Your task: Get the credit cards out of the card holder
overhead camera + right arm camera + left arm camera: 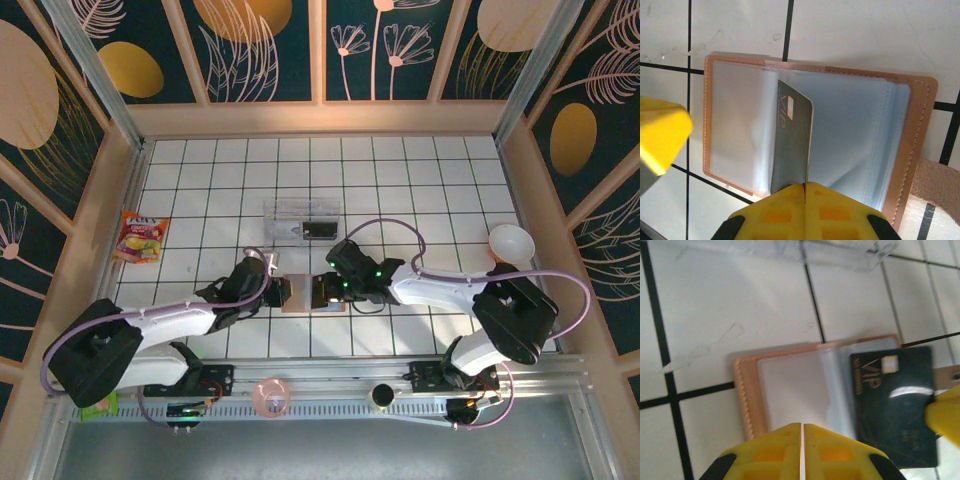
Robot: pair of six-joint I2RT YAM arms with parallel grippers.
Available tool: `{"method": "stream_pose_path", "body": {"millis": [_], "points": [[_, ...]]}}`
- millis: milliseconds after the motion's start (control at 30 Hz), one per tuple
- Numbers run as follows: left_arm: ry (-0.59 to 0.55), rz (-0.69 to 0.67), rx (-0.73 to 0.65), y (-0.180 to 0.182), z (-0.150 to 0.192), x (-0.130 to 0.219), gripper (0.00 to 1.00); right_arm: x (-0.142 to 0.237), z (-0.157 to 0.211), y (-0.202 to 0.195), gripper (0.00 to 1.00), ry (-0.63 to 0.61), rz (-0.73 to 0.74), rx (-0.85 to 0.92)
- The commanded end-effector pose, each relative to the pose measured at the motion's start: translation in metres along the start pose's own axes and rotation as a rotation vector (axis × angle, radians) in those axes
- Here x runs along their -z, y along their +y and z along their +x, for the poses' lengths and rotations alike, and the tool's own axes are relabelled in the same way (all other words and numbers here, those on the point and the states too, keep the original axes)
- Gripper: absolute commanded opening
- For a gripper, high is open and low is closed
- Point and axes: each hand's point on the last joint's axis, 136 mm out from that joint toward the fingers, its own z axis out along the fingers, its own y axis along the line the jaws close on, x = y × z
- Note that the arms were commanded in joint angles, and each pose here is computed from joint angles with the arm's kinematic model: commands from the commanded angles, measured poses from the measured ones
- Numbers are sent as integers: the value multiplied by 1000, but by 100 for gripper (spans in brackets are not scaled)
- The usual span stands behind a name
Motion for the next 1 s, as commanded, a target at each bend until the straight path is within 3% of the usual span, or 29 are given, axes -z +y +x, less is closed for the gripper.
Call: {"method": "stream_pose_path", "body": {"millis": [0, 200, 633, 967], "points": [[7, 66, -34, -21, -9, -2, 12, -3, 3, -3, 0, 12, 34, 34], [94, 94, -76, -38, 6, -28, 6, -3, 2, 0, 0, 9, 34, 44], [186, 50, -54, -21, 31, -48, 0, -9, 2, 7, 0, 12, 5, 59], [208, 63, -47, -21, 37, -50, 0, -12, -1, 16, 17, -4, -67, 46]]}}
